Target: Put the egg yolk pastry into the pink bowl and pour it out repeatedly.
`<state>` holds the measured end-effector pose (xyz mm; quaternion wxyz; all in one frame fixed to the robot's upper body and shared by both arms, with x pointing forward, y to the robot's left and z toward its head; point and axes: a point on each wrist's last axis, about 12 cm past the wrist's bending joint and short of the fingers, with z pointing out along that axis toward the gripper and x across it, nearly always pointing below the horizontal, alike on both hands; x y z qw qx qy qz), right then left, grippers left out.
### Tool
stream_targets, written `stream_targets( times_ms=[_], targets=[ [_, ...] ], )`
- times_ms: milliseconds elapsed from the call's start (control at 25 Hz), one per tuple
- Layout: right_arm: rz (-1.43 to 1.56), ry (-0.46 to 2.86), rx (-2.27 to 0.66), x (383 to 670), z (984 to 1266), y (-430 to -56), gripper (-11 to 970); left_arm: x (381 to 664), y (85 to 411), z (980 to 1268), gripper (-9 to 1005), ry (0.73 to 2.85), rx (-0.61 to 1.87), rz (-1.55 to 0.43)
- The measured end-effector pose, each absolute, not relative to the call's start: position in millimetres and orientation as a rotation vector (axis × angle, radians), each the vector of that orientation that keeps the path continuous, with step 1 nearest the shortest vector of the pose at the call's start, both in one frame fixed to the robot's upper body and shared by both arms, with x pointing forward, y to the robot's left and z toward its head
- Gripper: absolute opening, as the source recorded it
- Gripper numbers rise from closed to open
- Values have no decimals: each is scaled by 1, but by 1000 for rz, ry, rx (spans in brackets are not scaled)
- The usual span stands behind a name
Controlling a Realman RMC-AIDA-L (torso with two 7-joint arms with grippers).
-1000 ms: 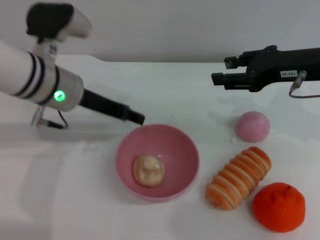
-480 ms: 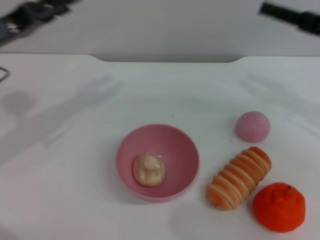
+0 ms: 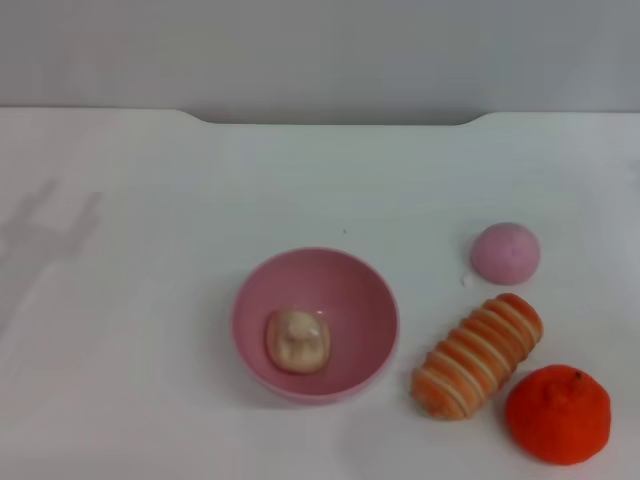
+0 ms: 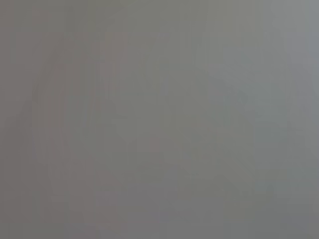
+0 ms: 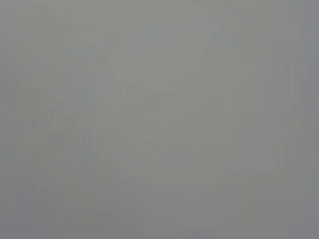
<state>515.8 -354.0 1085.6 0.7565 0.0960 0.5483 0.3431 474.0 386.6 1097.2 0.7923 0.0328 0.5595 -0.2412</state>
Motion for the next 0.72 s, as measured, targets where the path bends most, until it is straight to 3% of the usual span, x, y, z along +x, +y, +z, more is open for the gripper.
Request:
stream_targets(
  times_ms=[200, 240, 360, 720],
  targets=[
    [323, 1137, 112, 476, 1055, -336, 585, 452, 380, 1076, 652, 1155, 188, -207],
    [243, 1138, 94, 470, 1051, -331, 585, 438, 375, 1063, 652, 1144, 249, -24],
    [92, 1184, 92, 456, 1038, -321, 585, 425, 369, 1048, 651, 1174, 291, 119],
    [67, 1280, 184, 439, 1021, -318, 585, 403, 370, 1033, 650, 1249, 242, 151]
  ],
)
